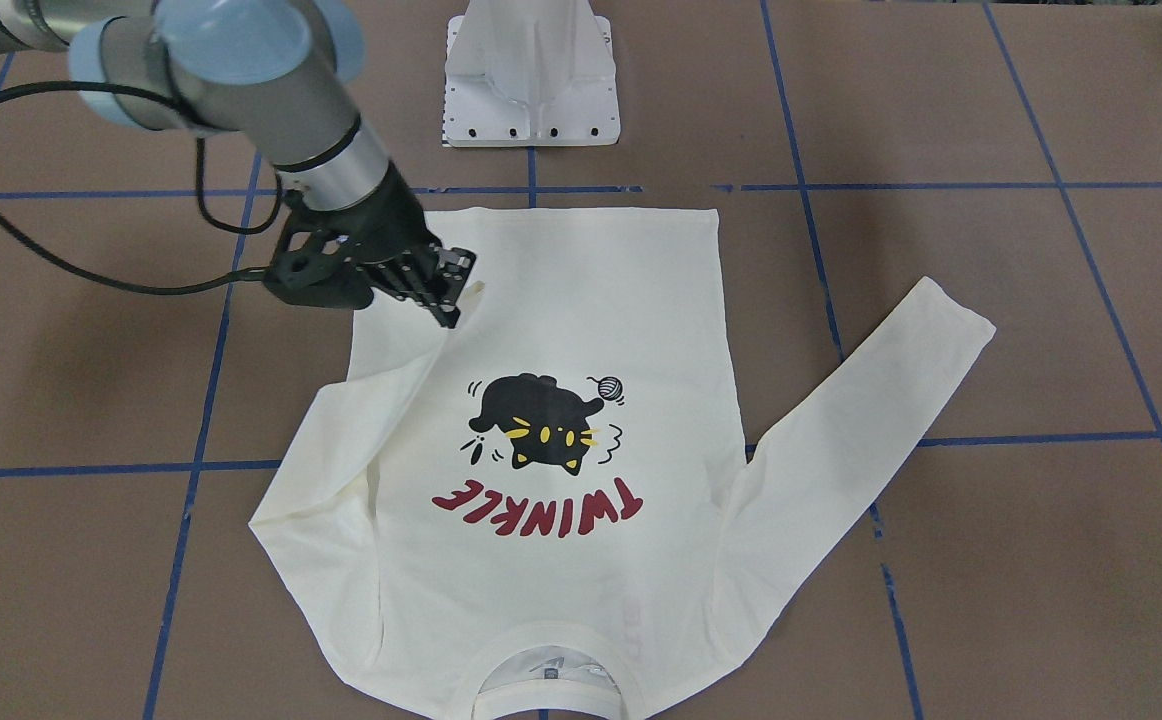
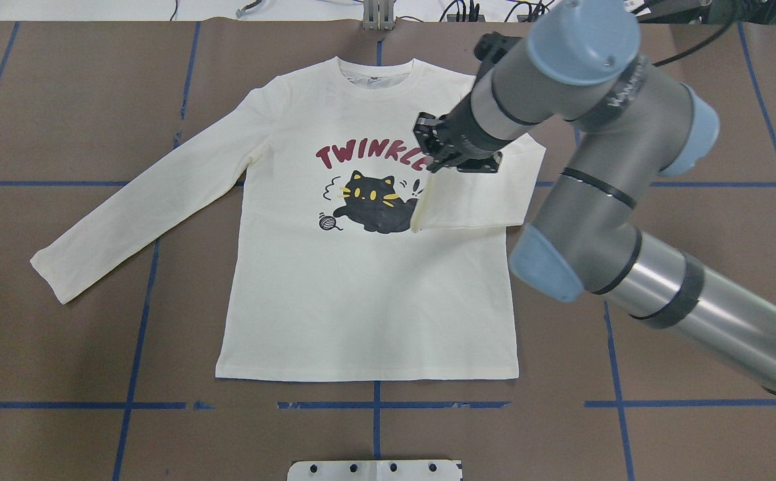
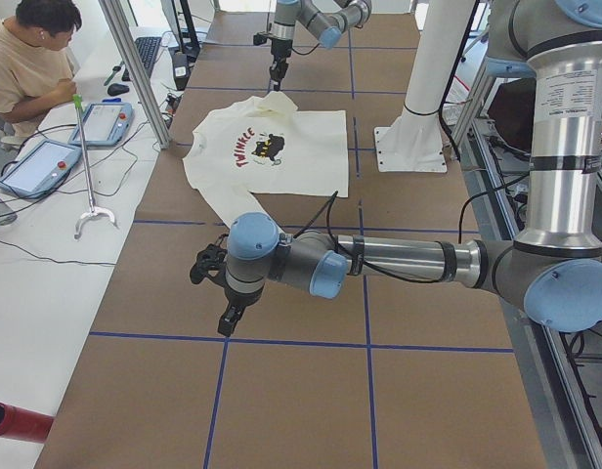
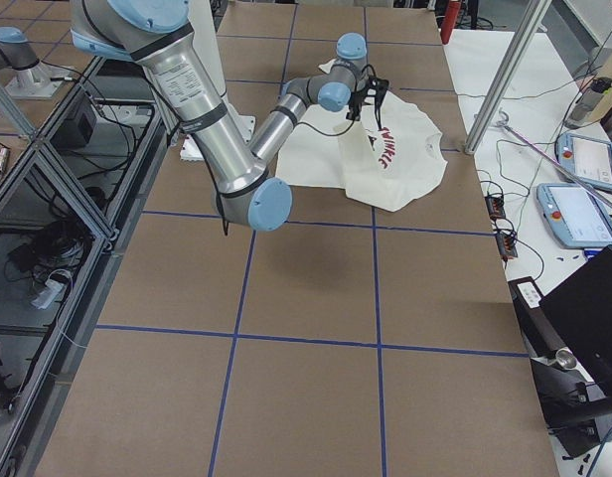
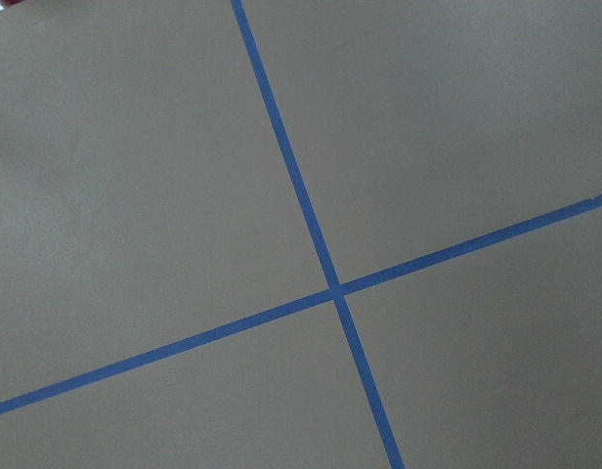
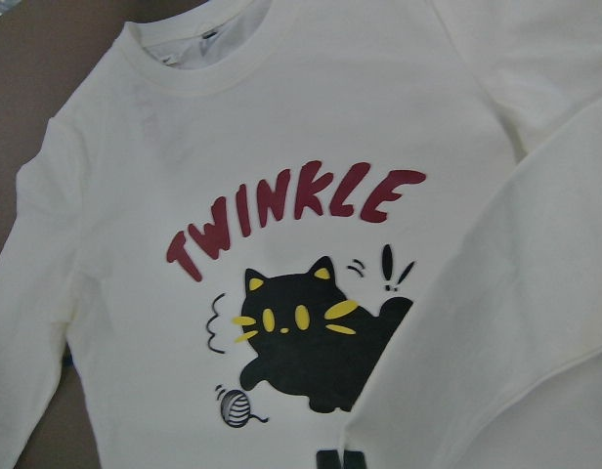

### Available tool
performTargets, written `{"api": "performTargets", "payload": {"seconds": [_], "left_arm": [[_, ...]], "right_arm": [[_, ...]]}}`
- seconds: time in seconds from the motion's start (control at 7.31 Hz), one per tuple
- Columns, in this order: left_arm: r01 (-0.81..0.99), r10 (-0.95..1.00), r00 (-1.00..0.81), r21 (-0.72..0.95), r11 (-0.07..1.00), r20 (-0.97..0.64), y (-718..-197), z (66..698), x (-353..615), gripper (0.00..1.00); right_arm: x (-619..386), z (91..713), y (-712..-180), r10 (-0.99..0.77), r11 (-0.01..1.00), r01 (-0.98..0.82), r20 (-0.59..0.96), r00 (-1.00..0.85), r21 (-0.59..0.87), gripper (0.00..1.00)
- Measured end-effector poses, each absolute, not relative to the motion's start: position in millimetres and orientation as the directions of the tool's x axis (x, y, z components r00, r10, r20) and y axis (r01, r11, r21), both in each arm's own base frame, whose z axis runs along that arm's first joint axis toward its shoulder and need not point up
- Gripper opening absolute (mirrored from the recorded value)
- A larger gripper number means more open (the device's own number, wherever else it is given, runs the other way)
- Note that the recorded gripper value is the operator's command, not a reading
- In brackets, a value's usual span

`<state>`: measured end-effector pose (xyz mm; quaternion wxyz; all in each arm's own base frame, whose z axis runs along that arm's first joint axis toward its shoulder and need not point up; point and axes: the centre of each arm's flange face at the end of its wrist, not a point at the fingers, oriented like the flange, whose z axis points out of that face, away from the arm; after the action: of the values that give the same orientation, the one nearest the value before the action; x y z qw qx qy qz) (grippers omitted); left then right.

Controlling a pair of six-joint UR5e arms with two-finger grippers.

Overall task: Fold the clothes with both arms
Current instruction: 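Carry the sleeve with the right gripper across the shirt front and release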

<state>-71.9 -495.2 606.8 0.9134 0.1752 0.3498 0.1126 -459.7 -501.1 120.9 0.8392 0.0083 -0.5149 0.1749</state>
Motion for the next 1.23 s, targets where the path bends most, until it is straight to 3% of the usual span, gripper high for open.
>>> {"api": "performTargets", "payload": {"seconds": [0.27, 0.41, 0.55, 0.96, 1.23], "left_arm": [[-0.082, 0.334, 0.728, 0.407, 0.91, -0.599, -495, 606, -72, 1.0], [-0.082, 0.335, 0.725, 0.408, 0.909, -0.601, -495, 606, -71, 1.0], [-0.081, 0.335, 0.723, 0.408, 0.91, -0.604, -495, 605, -71, 1.0], [-0.054, 0.3, 0.686, 0.365, 0.929, -0.662, -498, 602, -49, 1.0], [-0.002, 0.192, 0.649, 0.251, 0.968, -0.736, -497, 598, 34, 1.0]], "right_arm": [[-598, 29, -503, 0.223, 0.939, -0.332, 0.886, 0.406, -0.085, 0.0], [-659, 12, -497, 0.189, 0.935, -0.353, 0.903, 0.386, -0.044, 0.35], [-697, 4, -491, 0.17, 0.932, -0.363, 0.911, 0.375, -0.025, 0.99], [-733, -14, -473, 0.152, 0.921, -0.391, 0.917, 0.369, 0.004, 1.0], [-705, -18, -474, 0.192, 0.907, -0.417, 0.936, 0.294, -0.055, 1.0]]}}
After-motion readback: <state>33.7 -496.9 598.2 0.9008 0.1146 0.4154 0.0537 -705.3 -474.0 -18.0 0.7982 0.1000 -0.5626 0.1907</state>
